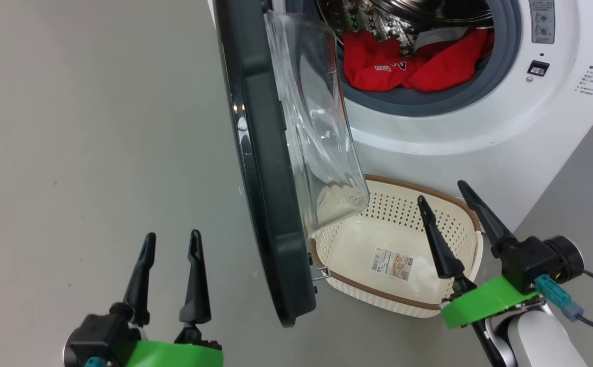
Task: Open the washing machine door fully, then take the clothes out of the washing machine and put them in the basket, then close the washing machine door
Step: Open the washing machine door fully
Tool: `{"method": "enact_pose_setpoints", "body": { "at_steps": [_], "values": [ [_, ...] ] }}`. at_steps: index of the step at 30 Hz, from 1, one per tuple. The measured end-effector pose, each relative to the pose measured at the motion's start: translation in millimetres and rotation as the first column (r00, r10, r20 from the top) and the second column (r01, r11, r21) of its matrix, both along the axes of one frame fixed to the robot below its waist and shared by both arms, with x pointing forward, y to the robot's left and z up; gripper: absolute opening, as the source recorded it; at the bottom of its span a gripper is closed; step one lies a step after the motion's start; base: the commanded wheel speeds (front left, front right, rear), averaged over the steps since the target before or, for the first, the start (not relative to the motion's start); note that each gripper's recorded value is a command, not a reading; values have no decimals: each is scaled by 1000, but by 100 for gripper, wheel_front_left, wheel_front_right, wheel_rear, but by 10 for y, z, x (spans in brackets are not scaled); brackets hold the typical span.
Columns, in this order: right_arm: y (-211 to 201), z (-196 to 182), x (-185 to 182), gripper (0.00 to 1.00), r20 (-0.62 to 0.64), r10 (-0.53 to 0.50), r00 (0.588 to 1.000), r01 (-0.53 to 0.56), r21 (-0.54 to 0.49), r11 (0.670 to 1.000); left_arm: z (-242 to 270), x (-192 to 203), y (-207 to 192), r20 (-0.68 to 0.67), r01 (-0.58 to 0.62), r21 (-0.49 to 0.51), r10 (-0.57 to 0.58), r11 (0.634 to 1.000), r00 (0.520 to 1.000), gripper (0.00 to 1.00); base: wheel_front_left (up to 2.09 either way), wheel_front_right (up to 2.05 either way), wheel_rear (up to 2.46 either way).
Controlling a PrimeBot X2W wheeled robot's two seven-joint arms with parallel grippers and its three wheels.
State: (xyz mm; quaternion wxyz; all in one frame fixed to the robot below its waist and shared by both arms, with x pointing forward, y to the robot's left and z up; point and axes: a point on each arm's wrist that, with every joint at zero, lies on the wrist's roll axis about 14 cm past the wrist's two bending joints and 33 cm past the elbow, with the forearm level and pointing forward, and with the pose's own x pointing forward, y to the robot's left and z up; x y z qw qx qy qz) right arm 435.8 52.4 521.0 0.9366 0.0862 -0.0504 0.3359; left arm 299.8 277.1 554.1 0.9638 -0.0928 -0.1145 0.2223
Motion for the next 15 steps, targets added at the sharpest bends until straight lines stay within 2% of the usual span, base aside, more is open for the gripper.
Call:
{"method": "enact_pose_setpoints", "body": {
  "at_steps": [15],
  "values": [
    [-99,16,-107,100,3,-16,1000,16,18,1000,-37,-23,-11,-10,1,-5,-1,1000,1000,100,0,0,0]
  ]
}}
